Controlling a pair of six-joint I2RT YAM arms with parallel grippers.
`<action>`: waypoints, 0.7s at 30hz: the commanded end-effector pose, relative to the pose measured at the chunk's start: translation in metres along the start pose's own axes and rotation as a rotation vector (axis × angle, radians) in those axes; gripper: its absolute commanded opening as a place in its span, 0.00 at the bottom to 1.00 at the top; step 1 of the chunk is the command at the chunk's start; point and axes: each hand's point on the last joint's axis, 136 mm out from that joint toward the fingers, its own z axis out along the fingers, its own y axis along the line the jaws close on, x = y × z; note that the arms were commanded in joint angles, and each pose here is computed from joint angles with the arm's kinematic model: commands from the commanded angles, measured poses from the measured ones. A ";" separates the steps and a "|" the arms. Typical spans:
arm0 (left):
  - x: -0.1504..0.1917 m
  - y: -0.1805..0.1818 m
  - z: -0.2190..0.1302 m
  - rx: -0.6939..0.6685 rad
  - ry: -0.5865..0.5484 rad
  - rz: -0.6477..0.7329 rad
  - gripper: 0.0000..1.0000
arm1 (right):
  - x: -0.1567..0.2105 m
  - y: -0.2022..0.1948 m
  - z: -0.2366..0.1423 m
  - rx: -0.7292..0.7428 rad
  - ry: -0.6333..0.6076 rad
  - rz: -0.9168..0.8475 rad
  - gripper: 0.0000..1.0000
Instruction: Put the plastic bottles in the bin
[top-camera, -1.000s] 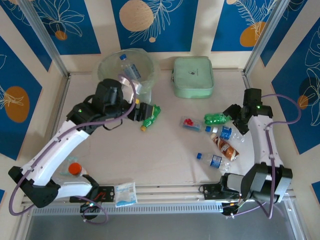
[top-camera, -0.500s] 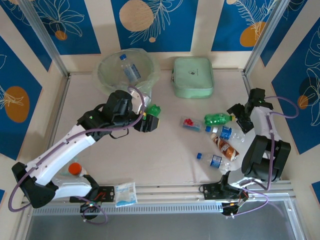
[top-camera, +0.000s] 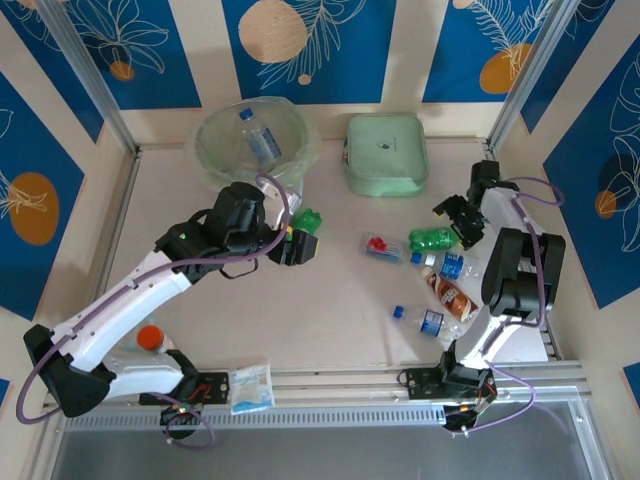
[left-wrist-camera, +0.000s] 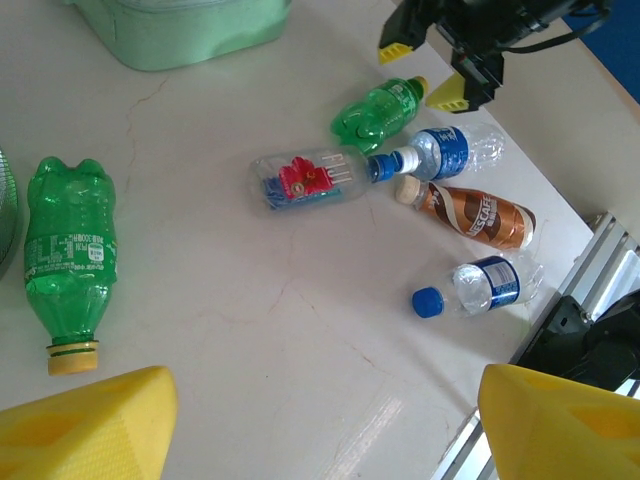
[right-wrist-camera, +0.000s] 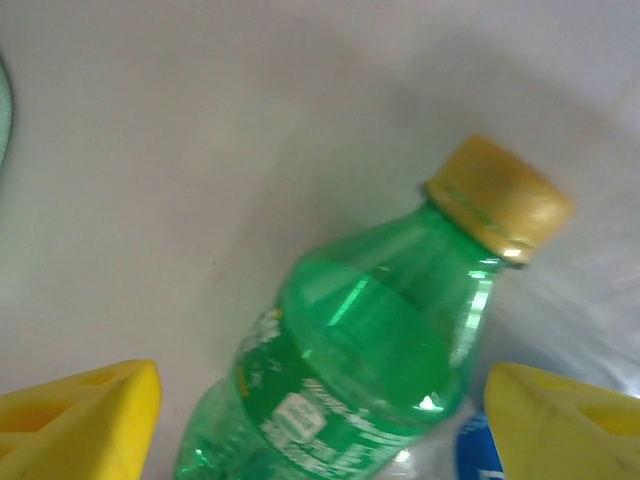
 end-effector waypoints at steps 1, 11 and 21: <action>0.001 -0.004 -0.007 0.009 -0.015 0.013 0.79 | 0.014 0.009 0.005 0.036 0.056 0.048 0.85; 0.003 -0.002 -0.009 -0.004 -0.015 0.026 0.78 | 0.023 0.010 0.027 0.136 0.100 0.120 0.84; 0.004 0.000 -0.012 -0.016 -0.018 0.025 0.78 | 0.015 0.005 0.049 0.164 0.099 0.105 0.79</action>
